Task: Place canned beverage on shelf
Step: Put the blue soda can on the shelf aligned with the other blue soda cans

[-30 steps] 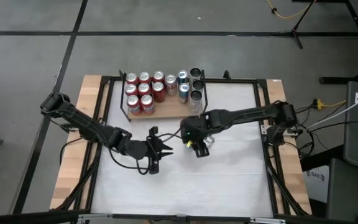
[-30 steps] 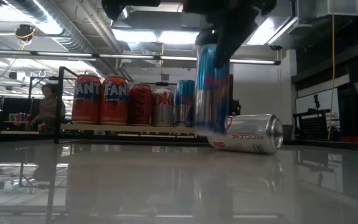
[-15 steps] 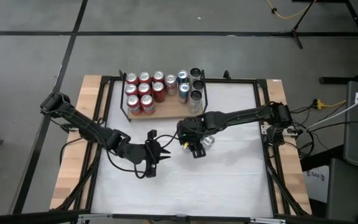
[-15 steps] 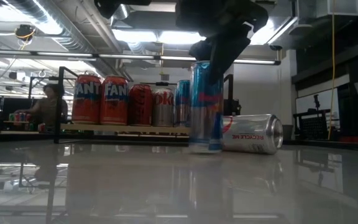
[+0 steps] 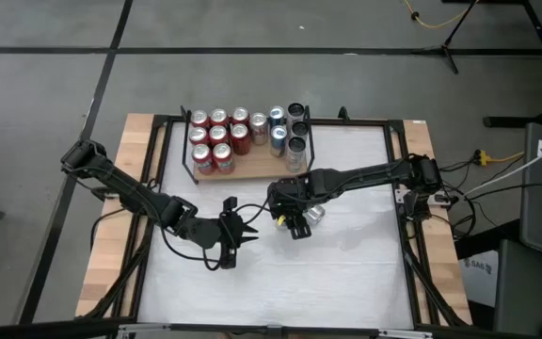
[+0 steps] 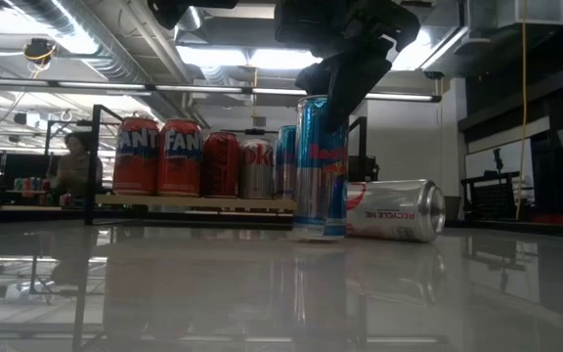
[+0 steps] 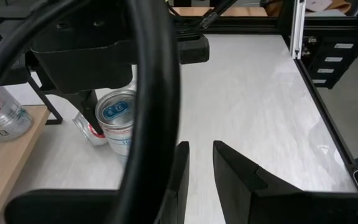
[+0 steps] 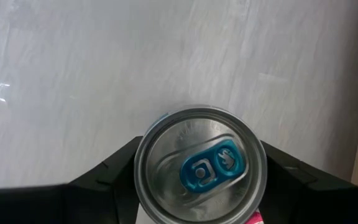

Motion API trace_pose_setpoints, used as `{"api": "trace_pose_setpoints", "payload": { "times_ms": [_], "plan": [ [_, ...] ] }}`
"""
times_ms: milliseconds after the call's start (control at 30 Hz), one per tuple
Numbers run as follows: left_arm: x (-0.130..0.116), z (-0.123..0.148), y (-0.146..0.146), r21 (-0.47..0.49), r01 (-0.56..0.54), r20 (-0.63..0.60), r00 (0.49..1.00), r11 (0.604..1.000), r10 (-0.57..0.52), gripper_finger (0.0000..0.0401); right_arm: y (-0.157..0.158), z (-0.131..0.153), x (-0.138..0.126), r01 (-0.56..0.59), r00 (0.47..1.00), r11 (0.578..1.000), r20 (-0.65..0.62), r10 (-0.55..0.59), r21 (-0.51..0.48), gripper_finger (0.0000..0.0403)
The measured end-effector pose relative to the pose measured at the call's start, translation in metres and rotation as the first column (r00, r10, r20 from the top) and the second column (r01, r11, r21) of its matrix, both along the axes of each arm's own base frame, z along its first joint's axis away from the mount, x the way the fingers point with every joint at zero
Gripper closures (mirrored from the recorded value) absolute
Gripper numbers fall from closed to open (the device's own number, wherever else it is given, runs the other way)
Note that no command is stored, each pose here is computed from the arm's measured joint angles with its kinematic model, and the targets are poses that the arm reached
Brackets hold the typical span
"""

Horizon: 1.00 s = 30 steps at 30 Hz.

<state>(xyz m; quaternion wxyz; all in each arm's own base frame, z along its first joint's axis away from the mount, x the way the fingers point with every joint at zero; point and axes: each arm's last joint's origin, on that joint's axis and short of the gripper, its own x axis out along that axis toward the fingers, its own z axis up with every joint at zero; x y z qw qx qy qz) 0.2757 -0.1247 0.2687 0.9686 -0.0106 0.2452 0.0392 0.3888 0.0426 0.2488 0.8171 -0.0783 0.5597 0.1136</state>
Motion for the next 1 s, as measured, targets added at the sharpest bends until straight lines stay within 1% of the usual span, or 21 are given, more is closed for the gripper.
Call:
{"api": "trace_pose_setpoints", "payload": {
  "times_ms": [200, 267, 533, 633, 733, 833, 1000],
  "plan": [
    [0.000, 0.000, 0.000, 0.000, 0.000, 0.000, 1.000, 1.000, 0.000, 0.0337, 0.000, 0.000, 0.000, 0.000, 1.000, 1.000, 0.001, 0.000, 0.000, 0.0173],
    [0.000, 0.000, 0.000, 0.000, -0.001, 0.000, 1.000, 1.000, 0.001, 0.0337, 0.000, 0.000, 0.000, -0.001, 1.000, 1.000, 0.001, 0.001, 0.001, 0.0167],
    [0.000, 0.000, 0.000, 0.000, -0.001, 0.000, 1.000, 1.000, 0.001, 0.0337, 0.000, 0.001, 0.000, 0.000, 1.000, 1.000, 0.008, 0.000, 0.000, 0.0095],
    [0.000, 0.000, 0.000, 0.000, -0.001, 0.000, 1.000, 1.000, 0.001, 0.0337, 0.000, 0.001, 0.000, 0.000, 1.000, 1.000, 0.007, 0.000, 0.000, 0.0079],
    [0.000, 0.001, 0.000, -0.003, -0.001, 0.007, 1.000, 1.000, 0.001, 0.0337, 0.000, 0.003, -0.001, 0.000, 1.000, 1.000, 0.010, 0.000, 0.000, 0.0072],
    [0.002, 0.002, 0.001, -0.009, -0.006, 0.018, 1.000, 1.000, 0.006, 0.0337, -0.001, 0.014, -0.005, 0.000, 1.000, 1.000, 0.031, 0.000, 0.002, 0.0071],
    [0.006, 0.007, 0.003, -0.039, -0.016, 0.077, 0.997, 0.999, 0.019, 0.0337, -0.002, 0.046, -0.017, 0.000, 0.998, 1.000, 0.070, 0.000, 0.006, 0.0071]
  ]
}}
